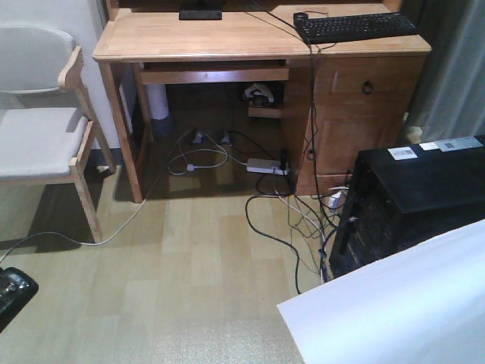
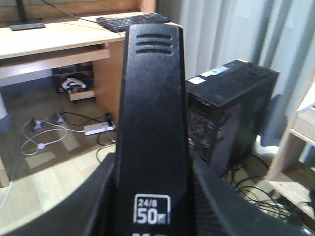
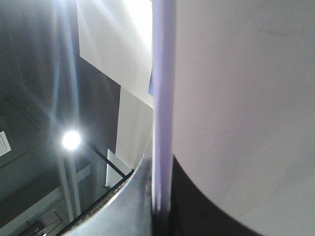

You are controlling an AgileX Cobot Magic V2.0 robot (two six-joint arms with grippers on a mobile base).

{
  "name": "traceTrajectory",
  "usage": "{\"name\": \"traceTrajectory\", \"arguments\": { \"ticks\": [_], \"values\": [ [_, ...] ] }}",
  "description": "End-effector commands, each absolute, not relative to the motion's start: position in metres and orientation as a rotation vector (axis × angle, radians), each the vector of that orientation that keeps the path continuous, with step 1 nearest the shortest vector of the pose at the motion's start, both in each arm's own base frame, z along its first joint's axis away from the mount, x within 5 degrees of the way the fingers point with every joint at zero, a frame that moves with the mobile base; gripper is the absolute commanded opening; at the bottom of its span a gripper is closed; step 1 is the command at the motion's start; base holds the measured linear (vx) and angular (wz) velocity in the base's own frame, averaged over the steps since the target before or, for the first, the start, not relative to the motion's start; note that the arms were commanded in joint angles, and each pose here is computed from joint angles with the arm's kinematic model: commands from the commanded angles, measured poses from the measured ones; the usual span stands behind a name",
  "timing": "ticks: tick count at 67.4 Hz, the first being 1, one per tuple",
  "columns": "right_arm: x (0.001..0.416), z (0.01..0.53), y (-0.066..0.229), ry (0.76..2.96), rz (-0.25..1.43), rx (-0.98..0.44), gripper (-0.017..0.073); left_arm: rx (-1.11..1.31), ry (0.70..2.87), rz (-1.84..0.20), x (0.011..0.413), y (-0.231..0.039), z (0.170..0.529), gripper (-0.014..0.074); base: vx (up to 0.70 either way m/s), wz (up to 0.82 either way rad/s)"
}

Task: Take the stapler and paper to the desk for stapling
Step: 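Drive up to the desk front, stopping before the monitor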

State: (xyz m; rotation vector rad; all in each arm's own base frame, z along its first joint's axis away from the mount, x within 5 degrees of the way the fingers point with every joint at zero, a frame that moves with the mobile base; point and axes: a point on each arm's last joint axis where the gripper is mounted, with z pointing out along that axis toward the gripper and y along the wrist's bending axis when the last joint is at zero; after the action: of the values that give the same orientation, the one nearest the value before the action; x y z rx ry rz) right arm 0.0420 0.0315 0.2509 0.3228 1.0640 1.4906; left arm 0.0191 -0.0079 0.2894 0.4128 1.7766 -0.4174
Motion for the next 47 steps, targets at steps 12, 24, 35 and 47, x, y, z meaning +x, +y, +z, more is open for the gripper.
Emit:
{"name": "traceTrajectory", "arguments": {
  "ticks": [12,24,35,47],
  "values": [
    [0.0402,0.2538,0.0317,1.022,1.516,0.298,-0.0002,0.388,1.643,-0.452,0.0193,-0.0086,0.3092,-0.0006,0.16,0.08],
    [0.0402,0.2538,0.0317,1.022,1.516,0.298,-0.0002,0.388,1.643,-0.452,0.0193,-0.0086,0.3092,-0.0006,0.2,0.02],
    [0.0402,0.2538,0.0317,1.022,1.516,0.298,-0.0002,0.388,1.643,-0.452,0.0193,-0.0086,0.3092,-0.0006,0.23,0.0],
    [0.0402,0.2538,0.0317,1.022,1.516,0.298,-0.0002,0.388,1.643,-0.452,0.0193,-0.0086,0.3092,-0.0006,0.25,-0.01]
  ]
}}
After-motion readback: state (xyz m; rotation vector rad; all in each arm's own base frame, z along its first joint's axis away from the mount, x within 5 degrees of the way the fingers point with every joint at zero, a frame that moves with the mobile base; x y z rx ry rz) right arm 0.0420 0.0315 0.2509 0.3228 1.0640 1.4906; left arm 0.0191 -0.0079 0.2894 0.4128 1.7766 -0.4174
